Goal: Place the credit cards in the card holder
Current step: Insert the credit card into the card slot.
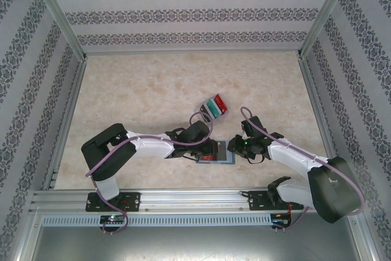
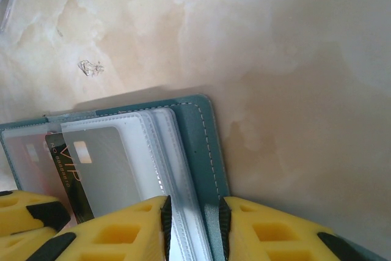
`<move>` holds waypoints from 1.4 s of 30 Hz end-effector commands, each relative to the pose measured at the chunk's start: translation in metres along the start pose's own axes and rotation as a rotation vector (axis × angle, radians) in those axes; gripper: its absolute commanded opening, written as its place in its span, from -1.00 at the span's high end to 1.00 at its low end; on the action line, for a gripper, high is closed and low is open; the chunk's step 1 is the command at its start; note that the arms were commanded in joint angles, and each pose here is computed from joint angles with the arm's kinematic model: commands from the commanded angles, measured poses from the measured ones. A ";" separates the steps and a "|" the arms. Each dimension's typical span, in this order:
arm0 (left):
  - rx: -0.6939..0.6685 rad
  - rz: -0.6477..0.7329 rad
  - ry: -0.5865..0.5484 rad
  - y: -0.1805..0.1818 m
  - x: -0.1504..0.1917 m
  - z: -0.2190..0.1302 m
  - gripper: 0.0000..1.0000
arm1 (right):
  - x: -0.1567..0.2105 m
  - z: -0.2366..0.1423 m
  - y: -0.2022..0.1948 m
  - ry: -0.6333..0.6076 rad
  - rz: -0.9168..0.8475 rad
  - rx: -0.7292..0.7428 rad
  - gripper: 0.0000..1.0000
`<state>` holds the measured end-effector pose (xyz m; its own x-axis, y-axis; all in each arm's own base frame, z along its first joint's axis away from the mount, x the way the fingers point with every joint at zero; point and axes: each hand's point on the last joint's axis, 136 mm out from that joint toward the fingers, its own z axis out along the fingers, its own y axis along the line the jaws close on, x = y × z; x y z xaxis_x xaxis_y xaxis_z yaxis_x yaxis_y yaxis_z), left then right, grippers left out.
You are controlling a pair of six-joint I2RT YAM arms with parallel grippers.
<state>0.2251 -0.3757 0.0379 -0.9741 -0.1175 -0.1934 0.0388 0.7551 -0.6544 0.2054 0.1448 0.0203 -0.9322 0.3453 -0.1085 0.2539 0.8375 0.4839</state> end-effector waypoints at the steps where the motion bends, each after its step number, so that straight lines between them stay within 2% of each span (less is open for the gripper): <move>1: -0.021 0.043 0.027 -0.003 0.006 0.007 0.44 | 0.003 0.003 -0.007 0.017 0.004 0.020 0.41; 6: -0.001 0.055 0.054 -0.010 0.008 0.013 0.52 | 0.005 0.006 -0.008 0.030 0.002 0.016 0.41; 14: 0.006 0.061 0.082 -0.013 0.010 0.019 0.51 | 0.004 0.008 -0.004 0.039 -0.001 0.007 0.41; 19: -0.002 0.061 0.036 -0.013 0.004 0.009 0.48 | 0.003 0.008 0.003 0.044 -0.030 -0.020 0.42; 23: -0.041 0.050 -0.059 -0.006 -0.007 -0.014 0.45 | -0.001 0.006 0.024 0.068 -0.129 -0.089 0.42; 26: -0.107 0.026 -0.151 0.009 -0.019 -0.035 0.34 | -0.006 0.009 0.036 0.083 -0.179 -0.116 0.43; 29: -0.168 0.013 -0.230 0.024 -0.028 -0.057 0.31 | -0.010 0.006 0.047 0.097 -0.196 -0.142 0.40; 31: -0.196 -0.006 -0.265 0.033 -0.034 -0.069 0.24 | -0.017 -0.003 0.045 0.070 -0.196 -0.098 0.35; 33: -0.208 -0.043 -0.289 0.043 -0.042 -0.081 0.17 | -0.027 -0.018 0.047 0.001 -0.222 -0.076 0.23; 35: -0.199 -0.085 -0.315 0.050 -0.052 -0.092 0.09 | -0.039 -0.034 0.052 -0.074 -0.255 -0.065 0.11; 37: -0.170 -0.125 -0.339 0.053 -0.066 -0.101 -0.08 | -0.052 -0.047 0.064 -0.140 -0.309 -0.078 0.04; 42: -0.036 -0.238 -0.325 0.049 -0.109 -0.099 -0.20 | -0.084 -0.052 0.085 -0.159 -0.428 0.011 0.14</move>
<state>0.2951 -0.2549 0.0930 -0.8263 -0.4577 -0.3282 -0.1787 0.7656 -0.6180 0.2783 0.1728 0.1162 -0.9080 0.1156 -0.4026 -0.0995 0.8741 0.4754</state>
